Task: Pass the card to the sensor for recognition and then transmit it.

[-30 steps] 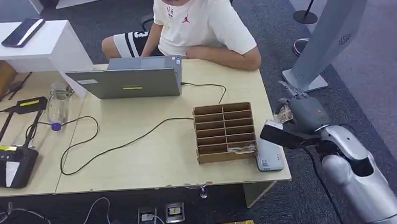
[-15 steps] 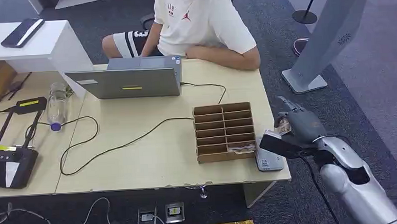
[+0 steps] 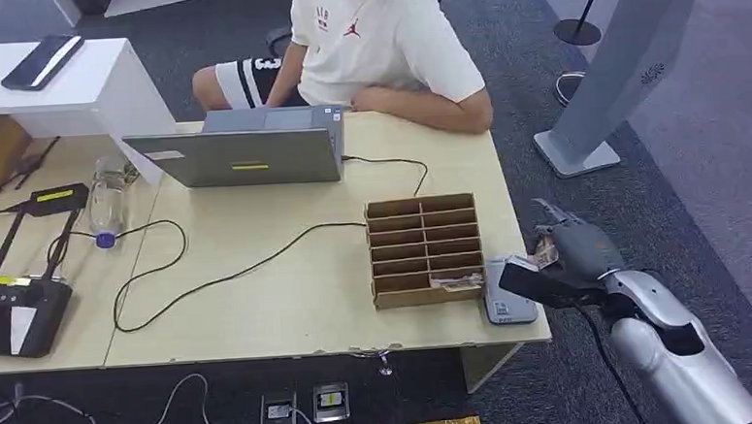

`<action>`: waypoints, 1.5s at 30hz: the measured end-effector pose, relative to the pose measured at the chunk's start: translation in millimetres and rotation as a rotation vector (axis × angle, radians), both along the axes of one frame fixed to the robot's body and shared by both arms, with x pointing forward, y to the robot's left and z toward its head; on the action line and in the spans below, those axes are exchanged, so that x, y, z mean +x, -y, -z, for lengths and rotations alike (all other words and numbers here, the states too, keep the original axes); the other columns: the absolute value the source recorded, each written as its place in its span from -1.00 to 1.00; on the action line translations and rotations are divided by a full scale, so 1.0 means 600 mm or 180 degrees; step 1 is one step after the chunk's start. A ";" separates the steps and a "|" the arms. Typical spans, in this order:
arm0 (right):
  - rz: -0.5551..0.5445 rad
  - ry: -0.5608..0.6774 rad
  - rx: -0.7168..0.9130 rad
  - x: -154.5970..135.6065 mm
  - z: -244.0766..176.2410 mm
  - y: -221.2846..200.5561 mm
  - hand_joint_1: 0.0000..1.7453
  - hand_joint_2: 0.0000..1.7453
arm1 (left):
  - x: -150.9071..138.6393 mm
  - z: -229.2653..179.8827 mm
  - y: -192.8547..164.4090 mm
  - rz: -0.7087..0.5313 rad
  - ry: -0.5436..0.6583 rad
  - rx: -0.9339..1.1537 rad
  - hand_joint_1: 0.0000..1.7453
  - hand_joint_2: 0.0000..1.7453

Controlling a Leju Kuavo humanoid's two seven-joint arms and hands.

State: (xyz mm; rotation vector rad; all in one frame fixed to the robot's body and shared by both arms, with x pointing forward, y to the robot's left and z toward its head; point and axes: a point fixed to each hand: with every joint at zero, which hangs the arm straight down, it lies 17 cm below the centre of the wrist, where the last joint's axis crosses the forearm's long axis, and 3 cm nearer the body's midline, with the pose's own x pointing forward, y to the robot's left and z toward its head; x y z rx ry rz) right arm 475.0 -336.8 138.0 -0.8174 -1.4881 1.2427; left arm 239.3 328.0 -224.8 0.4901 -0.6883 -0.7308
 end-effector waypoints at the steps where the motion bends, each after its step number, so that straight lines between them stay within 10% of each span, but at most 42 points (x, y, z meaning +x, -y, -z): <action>1: 0.0000 -0.0009 0.0000 0.000 0.002 0.000 1.00 1.00 | 0.000 0.000 0.000 -0.0001 -0.0001 0.0000 -1.00 -1.00; 45: 0.0046 -0.0497 0.0215 -0.047 0.122 -0.033 1.00 1.00 | 0.016 -0.006 0.012 0.0029 0.0033 -0.0002 -1.00 -1.00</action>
